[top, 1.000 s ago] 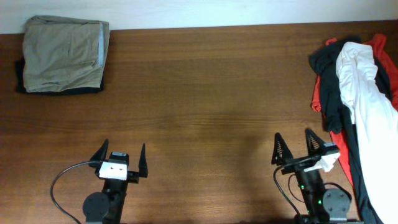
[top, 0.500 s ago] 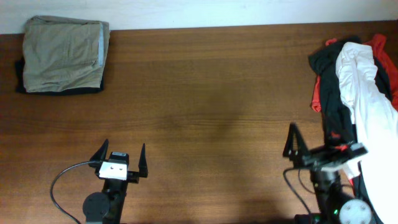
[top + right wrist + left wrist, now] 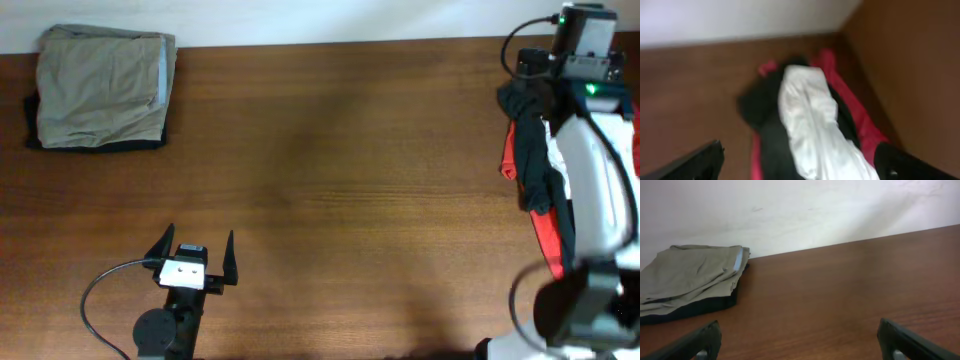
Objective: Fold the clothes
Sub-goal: 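Grasp the white shirt on the pile with the right gripper, then pull the white shirt leftward across the table with the right gripper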
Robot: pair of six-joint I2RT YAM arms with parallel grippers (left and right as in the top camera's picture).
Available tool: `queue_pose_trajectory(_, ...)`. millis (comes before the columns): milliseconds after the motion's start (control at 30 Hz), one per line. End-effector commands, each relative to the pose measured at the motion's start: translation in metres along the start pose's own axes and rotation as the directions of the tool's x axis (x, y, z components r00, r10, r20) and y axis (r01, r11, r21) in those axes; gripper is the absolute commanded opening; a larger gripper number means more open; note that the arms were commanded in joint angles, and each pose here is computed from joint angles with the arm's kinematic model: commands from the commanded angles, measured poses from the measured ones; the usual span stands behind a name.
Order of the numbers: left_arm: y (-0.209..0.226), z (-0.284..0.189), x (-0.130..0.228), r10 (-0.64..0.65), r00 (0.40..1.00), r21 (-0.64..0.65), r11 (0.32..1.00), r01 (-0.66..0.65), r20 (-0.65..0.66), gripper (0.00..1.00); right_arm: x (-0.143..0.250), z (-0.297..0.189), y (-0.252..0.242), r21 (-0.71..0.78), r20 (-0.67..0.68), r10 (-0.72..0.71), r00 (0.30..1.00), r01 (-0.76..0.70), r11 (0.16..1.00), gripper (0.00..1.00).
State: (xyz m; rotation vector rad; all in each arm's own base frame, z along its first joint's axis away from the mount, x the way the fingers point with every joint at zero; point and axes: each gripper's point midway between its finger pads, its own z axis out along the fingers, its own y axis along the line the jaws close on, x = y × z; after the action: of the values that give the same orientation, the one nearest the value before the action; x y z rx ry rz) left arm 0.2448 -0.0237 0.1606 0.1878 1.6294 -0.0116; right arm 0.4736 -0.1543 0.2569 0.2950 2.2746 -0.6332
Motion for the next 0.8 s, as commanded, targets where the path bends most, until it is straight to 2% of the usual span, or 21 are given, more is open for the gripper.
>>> queue_pose_trajectory(0,0.002,0.0,0.002,0.015,1.0,-0.01,1.0,-0.015,-0.002,0.99,0.018,0.036,-0.024,0.122,-0.087,-0.01,0.996,0.021,0.992,0.99)
queue_pose_trajectory(133,0.002,0.0,0.002,0.015,1.0,-0.01,1.0,-0.015,-0.002,0.99,0.081,0.094,-0.041,0.15,-0.284,-0.012,0.959,0.056,0.987,0.99)
queue_pose_trajectory(167,0.002,0.0,0.002,0.015,1.0,-0.01,1.0,-0.015,-0.002,1.0,0.103,0.109,-0.042,0.137,-0.344,-0.014,0.939,0.065,0.988,0.99)
queue_pose_trajectory(267,0.002,0.0,0.002,0.015,1.0,-0.01,1.0,-0.015,-0.002,0.99,0.135,0.136,-0.027,0.023,-0.412,-0.01,0.911,0.021,1.0,0.99)
queue_pose_trajectory(300,0.002,0.0,0.002,0.015,1.0,-0.01,1.0,-0.015,-0.002,0.99,0.142,0.14,-0.023,0.002,-0.425,-0.01,0.905,0.012,1.0,0.99)
queue_pose_trajectory(367,0.002,0.0,0.002,0.015,1.0,-0.01,1.0,-0.015,-0.002,0.99,0.153,0.148,-0.014,-0.037,-0.449,-0.016,0.893,-0.001,0.999,0.93)
queue_pose_trajectory(467,0.002,0.0,0.002,0.015,1.0,-0.01,1.0,-0.015,-0.002,0.99,0.159,0.154,-0.01,-0.051,-0.456,-0.018,0.89,-0.006,0.999,0.91)
queue_pose_trajectory(533,0.002,0.0,0.002,0.015,1.0,-0.01,1.0,-0.015,-0.002,0.99,0.166,0.161,-0.011,-0.047,-0.467,-0.013,0.884,-0.01,0.999,0.8)
queue_pose_trajectory(767,0.002,0.0,0.002,0.015,1.0,-0.01,1.0,-0.015,-0.002,0.99,0.19,0.171,-0.023,-0.032,-0.521,0.004,0.854,-0.024,0.999,0.78)
